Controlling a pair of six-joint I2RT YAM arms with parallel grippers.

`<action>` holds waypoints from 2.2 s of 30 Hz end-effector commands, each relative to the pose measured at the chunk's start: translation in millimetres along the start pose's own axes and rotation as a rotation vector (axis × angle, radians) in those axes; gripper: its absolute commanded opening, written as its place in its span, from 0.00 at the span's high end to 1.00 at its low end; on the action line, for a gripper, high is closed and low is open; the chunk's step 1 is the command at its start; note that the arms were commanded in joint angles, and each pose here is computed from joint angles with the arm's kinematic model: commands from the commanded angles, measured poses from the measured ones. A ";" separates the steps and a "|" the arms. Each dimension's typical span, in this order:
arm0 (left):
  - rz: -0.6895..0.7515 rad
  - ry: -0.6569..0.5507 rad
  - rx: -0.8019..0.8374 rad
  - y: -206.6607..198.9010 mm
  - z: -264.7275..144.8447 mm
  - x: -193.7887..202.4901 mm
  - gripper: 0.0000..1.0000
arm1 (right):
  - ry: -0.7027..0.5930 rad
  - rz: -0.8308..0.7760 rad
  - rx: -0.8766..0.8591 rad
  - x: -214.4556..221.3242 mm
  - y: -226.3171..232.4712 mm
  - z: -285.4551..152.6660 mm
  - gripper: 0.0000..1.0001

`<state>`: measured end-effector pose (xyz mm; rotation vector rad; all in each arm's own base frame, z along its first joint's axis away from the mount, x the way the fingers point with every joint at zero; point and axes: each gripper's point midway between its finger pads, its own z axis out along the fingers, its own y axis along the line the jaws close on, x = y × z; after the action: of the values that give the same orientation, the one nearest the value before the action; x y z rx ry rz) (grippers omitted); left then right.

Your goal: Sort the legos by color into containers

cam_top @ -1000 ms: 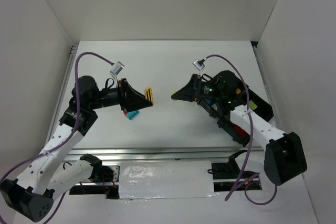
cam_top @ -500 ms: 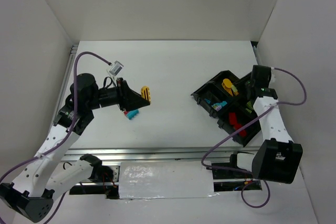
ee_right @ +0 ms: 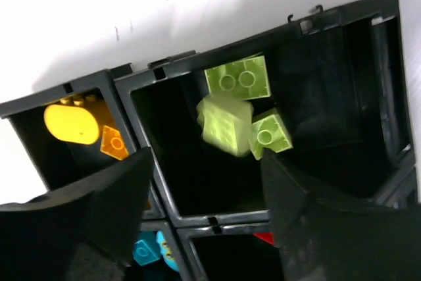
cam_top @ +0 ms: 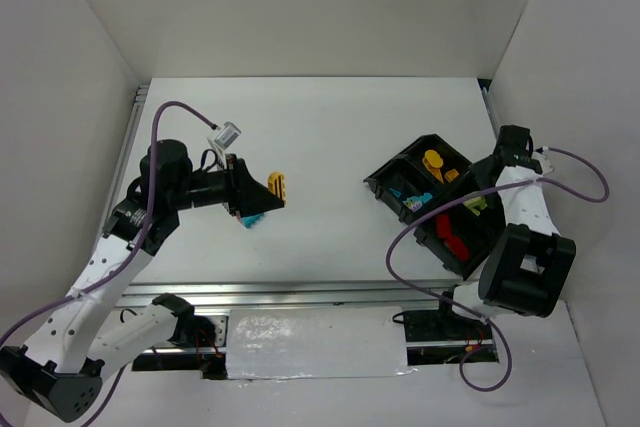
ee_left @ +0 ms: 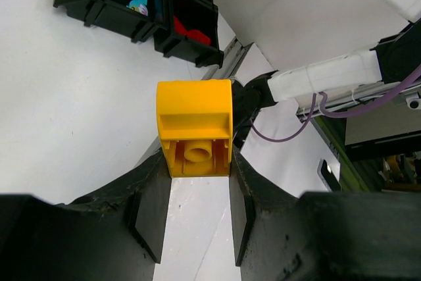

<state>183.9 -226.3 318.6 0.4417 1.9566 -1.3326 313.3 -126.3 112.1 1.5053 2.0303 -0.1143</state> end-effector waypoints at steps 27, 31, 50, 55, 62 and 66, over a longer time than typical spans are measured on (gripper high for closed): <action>0.106 0.106 0.349 -59.2 31.8 -1.1 1.00 | 0.763 -0.784 -2.063 238.5 113.9 -462.9 0.01; 0.092 0.108 0.348 -56.4 35.9 1.3 1.00 | 0.835 -0.790 -2.121 251.9 106.6 -473.6 0.12; 0.077 0.066 0.206 -37.5 39.1 -4.9 0.70 | 0.884 -0.825 -2.058 282.3 104.1 -445.3 1.00; 0.034 0.051 0.092 -17.7 43.6 -6.4 0.01 | 0.810 -0.792 -1.927 285.5 123.1 -416.2 1.00; -0.015 0.029 -0.231 33.6 37.2 -9.2 0.01 | 0.328 -0.587 -1.099 216.4 190.0 -231.8 1.00; -0.059 0.054 -0.480 74.9 20.6 1.5 0.00 | 0.114 -0.442 -0.631 131.6 179.5 -139.2 1.00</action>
<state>223.2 -245.2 284.8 0.3100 2.1593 -1.0989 369.6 208.1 237.9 0.3349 2.1295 0.9559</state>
